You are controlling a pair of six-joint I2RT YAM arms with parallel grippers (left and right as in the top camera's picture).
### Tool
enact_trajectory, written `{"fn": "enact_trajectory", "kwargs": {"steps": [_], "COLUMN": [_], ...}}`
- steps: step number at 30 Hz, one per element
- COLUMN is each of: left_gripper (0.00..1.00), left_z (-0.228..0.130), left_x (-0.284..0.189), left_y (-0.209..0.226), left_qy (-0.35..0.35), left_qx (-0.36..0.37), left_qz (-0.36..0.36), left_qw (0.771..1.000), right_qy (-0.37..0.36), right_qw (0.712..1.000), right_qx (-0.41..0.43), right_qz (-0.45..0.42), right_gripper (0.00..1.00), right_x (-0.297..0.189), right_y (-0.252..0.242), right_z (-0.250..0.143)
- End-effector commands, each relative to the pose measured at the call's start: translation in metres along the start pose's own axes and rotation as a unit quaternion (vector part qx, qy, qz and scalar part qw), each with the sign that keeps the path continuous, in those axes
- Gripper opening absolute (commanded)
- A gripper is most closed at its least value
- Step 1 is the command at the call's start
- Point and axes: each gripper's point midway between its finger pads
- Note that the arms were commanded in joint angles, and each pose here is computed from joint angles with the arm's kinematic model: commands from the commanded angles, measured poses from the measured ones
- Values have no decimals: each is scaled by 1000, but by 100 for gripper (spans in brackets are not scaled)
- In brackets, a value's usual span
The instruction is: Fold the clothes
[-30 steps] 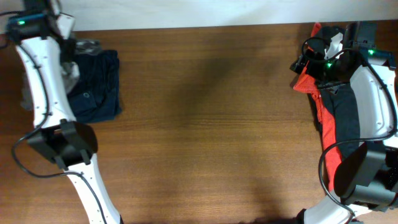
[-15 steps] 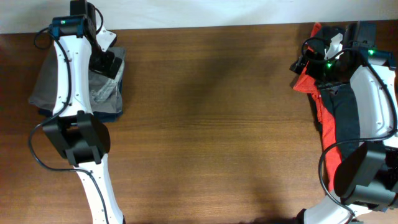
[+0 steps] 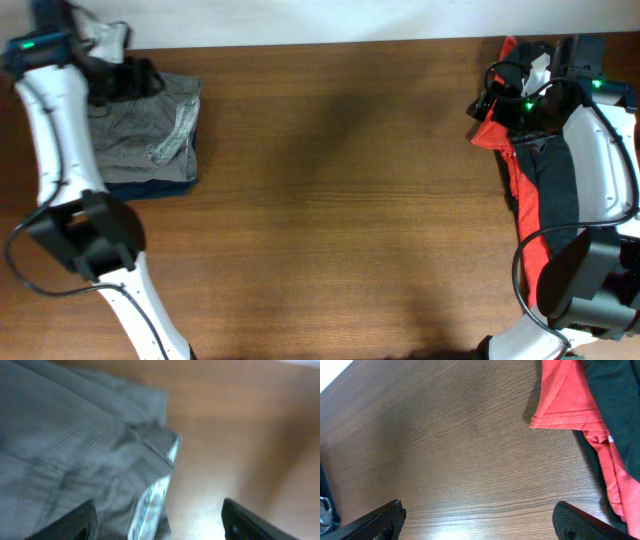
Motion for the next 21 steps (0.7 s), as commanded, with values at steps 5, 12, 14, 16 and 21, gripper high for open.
{"fn": "enact_trajectory", "kwargs": {"steps": [5,12,14,16,21], "left_gripper": [77,77,77,77,78], "left_z": [53,65,48,29,-23], "left_x": [-49,-9,21,45,109], "left_y": [62,78,98,119,149], "left_qy": [-126,-149,-123,-102,-73], "left_qx": [-66,-8,3,-2,-11], "left_qz": [60,95,109,130,131], "left_qw": [988,984,986,986,989], "right_qy": [2,2,2,3,2], "right_qw": [1000,1000,999,999,999], "right_qx": [-25,-25,-26,-26,-26], "right_qz": [-14,-14,-19,-26,-26], "right_gripper": [99,99,99,99,99], "right_x": [-1,-1,-1,-1,-1], "right_y": [-5,-6,-7,-10,-10], "right_z": [0,0,0,0,0]}}
Point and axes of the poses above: each gripper's point midway between its finger pads, its own x axis out along the fingers, its own y axis along the line the jaws close on, z = x × y, and after that the axes turned 13 degrees about -x, right-handed
